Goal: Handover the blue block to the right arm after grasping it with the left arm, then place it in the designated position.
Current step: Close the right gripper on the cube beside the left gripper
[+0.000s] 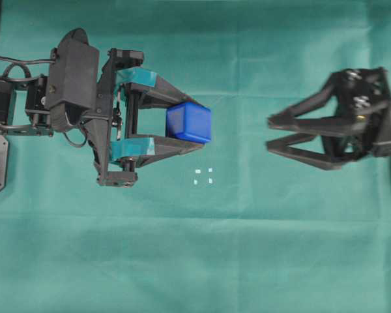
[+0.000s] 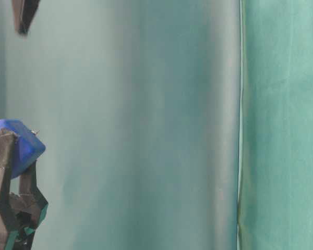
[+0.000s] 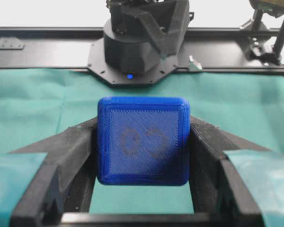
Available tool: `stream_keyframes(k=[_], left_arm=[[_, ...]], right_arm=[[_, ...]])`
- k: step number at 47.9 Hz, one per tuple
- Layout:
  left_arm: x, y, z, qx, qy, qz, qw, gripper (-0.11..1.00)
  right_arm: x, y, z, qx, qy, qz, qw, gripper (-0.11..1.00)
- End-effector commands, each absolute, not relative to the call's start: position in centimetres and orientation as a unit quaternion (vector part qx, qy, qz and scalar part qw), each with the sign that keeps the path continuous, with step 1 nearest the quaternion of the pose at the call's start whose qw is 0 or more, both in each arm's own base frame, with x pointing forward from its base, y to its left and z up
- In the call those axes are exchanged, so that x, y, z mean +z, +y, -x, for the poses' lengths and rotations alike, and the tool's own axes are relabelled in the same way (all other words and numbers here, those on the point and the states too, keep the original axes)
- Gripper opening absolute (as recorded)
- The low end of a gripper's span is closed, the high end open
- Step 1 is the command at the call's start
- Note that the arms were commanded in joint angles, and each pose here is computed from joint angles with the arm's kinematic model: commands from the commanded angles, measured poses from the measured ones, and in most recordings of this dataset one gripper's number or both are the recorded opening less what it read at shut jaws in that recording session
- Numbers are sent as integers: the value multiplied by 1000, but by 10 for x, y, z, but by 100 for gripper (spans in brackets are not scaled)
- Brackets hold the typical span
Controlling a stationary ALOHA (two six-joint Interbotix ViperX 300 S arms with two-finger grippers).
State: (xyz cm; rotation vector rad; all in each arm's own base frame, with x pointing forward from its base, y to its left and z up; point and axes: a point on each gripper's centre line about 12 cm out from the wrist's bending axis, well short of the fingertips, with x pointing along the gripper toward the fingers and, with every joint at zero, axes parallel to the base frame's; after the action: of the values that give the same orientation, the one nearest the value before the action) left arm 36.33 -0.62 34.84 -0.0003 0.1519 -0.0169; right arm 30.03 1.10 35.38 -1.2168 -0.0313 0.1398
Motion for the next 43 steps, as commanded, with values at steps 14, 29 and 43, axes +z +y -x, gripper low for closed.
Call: stream_keyframes(k=[14, 29, 43], left_arm=[[361, -7, -360, -10, 58, 1, 998, 46], [361, -7, -360, -10, 57, 1, 998, 46], [361, -7, -360, -10, 58, 1, 998, 46]], right_arm=[[366, 3, -352, 60, -8, 574, 816, 94], [364, 2, -390, 69, -3, 589, 805, 94], [365, 1, -404, 68, 0, 589, 805, 94]])
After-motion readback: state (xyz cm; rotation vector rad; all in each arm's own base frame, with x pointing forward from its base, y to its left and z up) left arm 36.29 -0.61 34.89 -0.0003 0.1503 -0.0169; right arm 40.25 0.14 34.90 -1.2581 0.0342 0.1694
